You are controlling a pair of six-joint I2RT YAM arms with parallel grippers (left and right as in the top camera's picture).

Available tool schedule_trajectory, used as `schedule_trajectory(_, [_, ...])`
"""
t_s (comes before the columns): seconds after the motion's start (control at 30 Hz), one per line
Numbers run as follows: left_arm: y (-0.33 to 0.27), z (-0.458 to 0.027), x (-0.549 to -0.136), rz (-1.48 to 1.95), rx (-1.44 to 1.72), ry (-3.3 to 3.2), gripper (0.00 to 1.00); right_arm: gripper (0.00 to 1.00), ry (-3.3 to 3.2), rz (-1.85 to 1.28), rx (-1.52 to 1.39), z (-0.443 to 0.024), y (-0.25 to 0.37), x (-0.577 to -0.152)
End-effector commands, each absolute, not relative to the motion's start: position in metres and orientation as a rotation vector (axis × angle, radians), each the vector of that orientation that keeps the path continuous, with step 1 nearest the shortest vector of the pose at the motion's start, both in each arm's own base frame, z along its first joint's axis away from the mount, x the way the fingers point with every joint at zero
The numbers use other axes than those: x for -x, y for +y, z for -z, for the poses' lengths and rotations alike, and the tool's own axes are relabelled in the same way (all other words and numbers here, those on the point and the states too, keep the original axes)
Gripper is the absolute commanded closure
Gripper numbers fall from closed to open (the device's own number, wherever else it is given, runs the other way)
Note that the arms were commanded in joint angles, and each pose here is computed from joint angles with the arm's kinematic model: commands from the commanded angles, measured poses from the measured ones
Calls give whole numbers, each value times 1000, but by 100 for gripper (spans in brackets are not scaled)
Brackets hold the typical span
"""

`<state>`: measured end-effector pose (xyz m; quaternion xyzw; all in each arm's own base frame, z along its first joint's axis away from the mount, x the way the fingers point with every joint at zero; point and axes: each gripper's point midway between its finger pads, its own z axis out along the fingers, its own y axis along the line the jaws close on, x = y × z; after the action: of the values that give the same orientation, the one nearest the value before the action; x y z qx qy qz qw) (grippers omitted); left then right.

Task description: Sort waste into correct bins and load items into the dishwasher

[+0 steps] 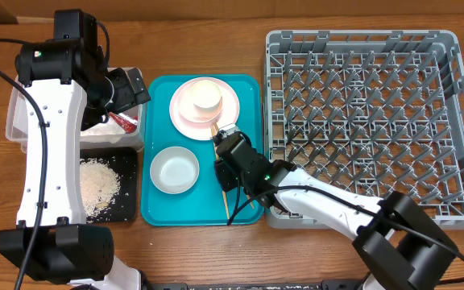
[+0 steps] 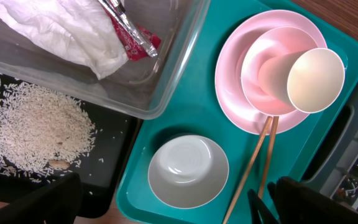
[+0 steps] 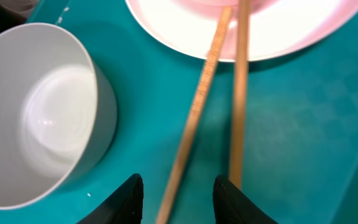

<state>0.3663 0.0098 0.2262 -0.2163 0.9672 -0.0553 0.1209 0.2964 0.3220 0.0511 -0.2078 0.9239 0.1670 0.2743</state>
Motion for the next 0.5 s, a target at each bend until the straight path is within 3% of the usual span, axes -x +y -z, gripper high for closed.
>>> schedule_trajectory(0.0, [10, -226, -365, 156, 620, 2827, 0, 62, 2482, -485, 538, -51, 333, -298])
schedule_trajectory(0.47, [10, -226, -365, 156, 620, 2826, 0, 68, 2454, -504, 531, -42, 339, -304])
